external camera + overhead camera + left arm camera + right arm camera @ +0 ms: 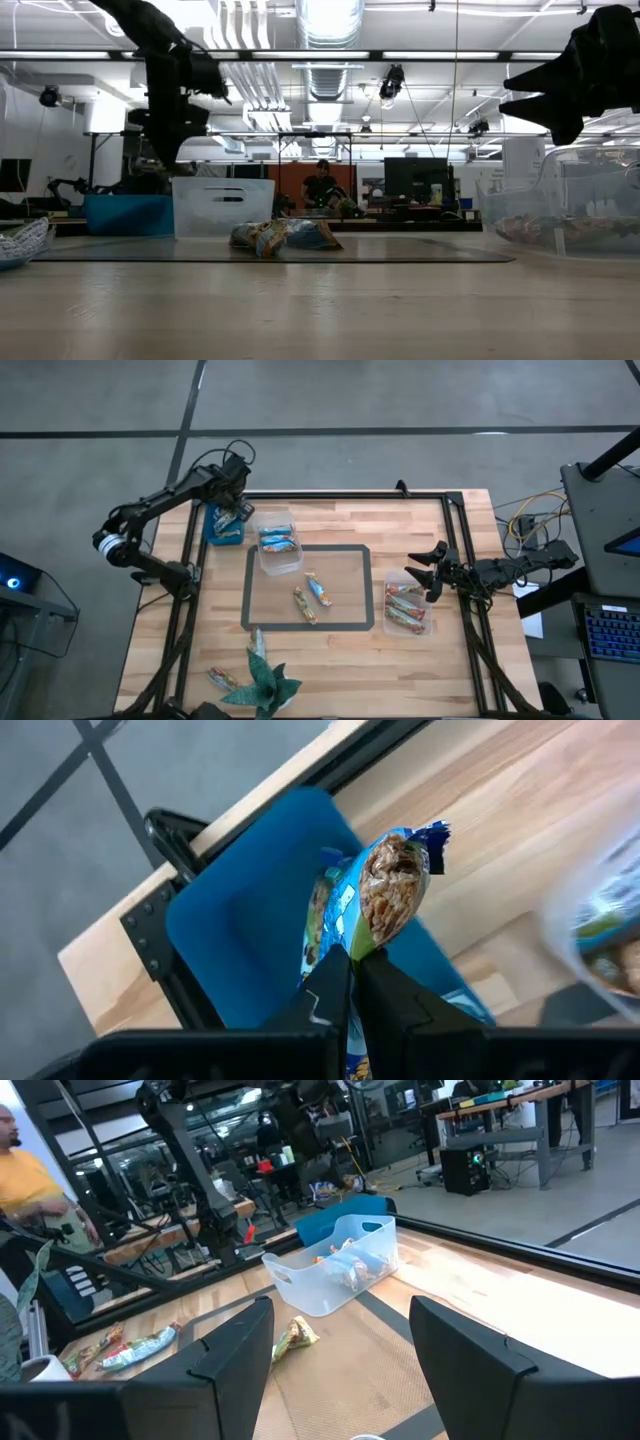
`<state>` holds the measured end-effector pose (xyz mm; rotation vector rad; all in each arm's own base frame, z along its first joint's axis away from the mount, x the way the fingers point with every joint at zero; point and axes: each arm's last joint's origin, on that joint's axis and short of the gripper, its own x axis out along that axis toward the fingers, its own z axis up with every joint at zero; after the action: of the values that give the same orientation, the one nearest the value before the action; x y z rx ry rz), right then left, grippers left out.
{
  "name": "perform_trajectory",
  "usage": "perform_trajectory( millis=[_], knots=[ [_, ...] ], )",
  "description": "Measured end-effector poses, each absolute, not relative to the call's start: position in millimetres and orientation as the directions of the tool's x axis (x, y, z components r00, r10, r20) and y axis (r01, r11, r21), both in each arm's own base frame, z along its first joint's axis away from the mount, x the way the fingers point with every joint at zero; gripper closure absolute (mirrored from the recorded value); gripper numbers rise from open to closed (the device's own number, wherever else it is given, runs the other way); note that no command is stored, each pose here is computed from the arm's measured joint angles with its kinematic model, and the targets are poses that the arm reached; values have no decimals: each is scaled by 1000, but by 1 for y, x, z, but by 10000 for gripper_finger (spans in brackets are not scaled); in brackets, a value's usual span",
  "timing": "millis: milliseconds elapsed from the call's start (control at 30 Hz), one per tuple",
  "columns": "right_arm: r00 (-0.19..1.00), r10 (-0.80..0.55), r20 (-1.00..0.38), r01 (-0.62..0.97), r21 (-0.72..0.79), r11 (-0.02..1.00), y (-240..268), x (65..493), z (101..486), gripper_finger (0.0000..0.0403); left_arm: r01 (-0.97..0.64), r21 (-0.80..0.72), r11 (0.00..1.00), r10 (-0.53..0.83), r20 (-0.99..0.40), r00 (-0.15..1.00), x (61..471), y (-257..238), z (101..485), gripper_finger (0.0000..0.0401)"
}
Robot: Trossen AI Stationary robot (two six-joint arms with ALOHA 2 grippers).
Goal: Pick and place Granola Bars by type
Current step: Put the blue granola bar into the blue bin
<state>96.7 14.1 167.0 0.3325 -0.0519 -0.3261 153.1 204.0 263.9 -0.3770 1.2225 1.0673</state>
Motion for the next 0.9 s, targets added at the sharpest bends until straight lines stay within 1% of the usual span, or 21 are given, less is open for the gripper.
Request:
perform_trajectory(
  millis=[267,467,667,900],
  knots=[
    [946,-323,-3,306,329,893,14,97,167,179,-842,308,442,456,-886,-85,136,213,239,401],
    [947,-323,-3,306,329,894,14,97,167,179,-864,309,399,489,-868,-85,128,220,224,401],
    [946,-323,-3,306,329,893,14,97,167,179,-861,311,403,507,-859,-72,123,220,204,401],
    [946,-323,-3,306,329,893,14,97,167,179,-856,321,405,534,-843,-64,119,221,192,401]
  ],
)
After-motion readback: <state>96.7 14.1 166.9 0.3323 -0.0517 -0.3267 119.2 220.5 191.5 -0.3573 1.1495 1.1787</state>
